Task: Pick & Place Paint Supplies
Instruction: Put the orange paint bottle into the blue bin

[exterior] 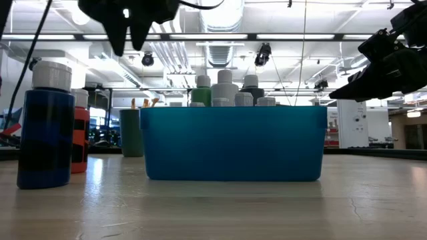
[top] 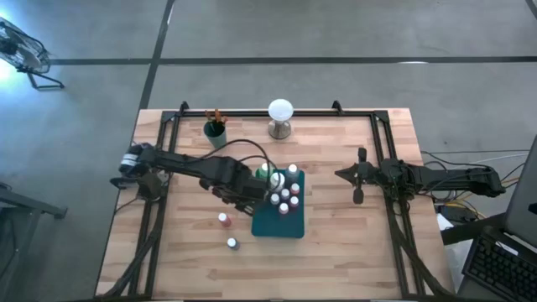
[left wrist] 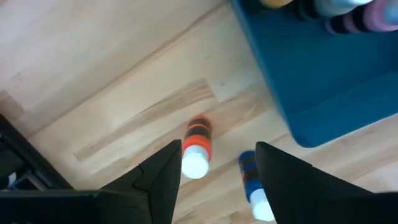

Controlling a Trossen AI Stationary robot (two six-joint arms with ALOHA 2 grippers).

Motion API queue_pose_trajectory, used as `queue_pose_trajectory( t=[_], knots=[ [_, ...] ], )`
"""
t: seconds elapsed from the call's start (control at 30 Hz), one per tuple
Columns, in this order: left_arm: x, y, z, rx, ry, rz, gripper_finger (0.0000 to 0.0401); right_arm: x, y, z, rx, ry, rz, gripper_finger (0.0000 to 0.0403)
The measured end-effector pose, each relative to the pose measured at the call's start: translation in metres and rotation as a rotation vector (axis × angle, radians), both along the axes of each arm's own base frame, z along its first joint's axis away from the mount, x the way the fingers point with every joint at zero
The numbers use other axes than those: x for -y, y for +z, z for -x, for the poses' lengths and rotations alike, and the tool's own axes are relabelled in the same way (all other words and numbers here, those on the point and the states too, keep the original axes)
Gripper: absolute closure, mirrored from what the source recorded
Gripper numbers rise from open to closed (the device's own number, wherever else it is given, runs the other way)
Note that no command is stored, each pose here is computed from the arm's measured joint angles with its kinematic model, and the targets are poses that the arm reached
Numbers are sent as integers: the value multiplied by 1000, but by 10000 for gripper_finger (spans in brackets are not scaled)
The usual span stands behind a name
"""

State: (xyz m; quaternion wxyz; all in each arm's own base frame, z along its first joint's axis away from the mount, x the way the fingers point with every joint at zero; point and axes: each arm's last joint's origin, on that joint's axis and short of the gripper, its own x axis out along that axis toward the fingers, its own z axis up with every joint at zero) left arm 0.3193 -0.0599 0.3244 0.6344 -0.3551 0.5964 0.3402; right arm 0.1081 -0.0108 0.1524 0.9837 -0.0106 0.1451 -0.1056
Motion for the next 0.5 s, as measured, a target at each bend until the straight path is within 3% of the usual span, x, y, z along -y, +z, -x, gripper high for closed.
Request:
queue_pose_trajectory(
  t=[0.27,0.5],
  knots=[
    [-2,-4,38,8,38,-8,192,0,0,0,0,0,0,394],
    [-4,-7,46,58,29,-9,192,0,0,0,-1,0,0,394]
  ],
)
